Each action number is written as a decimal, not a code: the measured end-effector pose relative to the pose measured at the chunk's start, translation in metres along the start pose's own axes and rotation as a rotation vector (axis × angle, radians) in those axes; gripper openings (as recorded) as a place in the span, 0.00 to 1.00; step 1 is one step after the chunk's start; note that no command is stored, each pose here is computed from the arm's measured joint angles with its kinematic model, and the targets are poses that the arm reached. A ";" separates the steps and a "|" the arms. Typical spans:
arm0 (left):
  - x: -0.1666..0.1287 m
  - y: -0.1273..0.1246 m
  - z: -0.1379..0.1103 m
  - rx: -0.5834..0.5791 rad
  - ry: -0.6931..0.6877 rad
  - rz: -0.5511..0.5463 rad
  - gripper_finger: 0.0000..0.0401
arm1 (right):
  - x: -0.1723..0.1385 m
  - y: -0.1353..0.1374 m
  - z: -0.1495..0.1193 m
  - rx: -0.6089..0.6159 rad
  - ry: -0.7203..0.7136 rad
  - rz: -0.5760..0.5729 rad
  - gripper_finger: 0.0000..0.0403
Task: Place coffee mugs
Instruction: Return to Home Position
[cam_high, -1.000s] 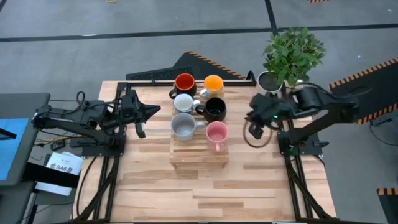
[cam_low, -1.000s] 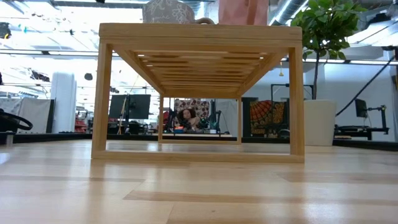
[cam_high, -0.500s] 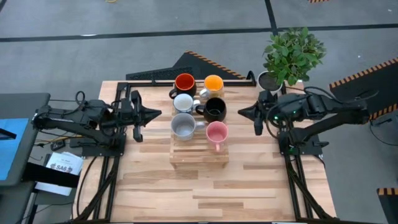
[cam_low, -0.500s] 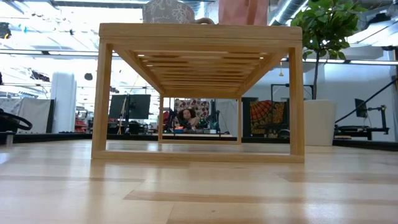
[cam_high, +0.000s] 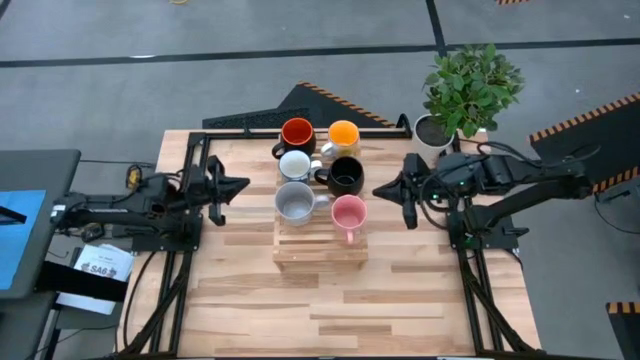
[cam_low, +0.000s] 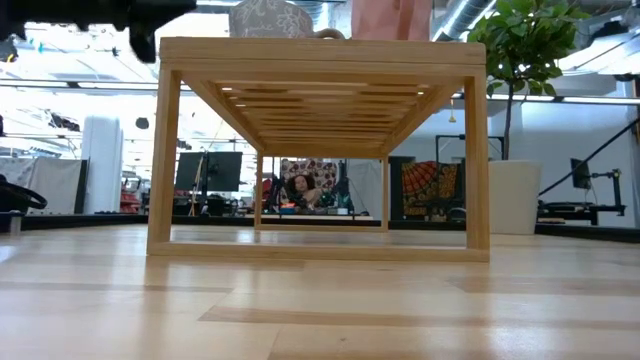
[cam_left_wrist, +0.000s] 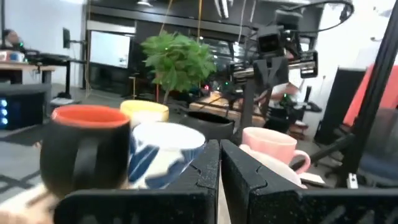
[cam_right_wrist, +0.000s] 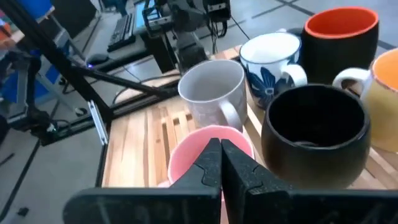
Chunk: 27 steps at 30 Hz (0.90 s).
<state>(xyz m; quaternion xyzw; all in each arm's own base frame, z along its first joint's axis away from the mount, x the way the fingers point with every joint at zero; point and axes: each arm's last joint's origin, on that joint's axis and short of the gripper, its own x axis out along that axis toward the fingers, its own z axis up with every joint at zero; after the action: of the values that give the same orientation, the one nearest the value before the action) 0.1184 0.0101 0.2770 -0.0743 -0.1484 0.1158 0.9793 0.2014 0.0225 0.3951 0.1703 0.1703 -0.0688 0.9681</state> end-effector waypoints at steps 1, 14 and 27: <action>-0.005 0.002 -0.004 -0.017 -0.006 0.004 0.00 | 0.001 0.000 0.000 0.000 -0.001 0.000 0.05; -0.037 0.003 -0.052 -0.178 -0.053 -0.032 0.00 | 0.002 0.002 0.006 0.054 -0.058 0.019 0.05; -0.051 0.006 -0.069 -0.109 -0.016 -0.078 0.00 | 0.002 0.002 0.007 0.089 -0.064 0.023 0.05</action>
<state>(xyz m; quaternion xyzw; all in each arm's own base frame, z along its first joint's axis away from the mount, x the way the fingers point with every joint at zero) 0.0907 -0.0050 0.1969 -0.1206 -0.1650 0.0701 0.9764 0.2057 0.0219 0.4007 0.2126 0.1342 -0.0706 0.9653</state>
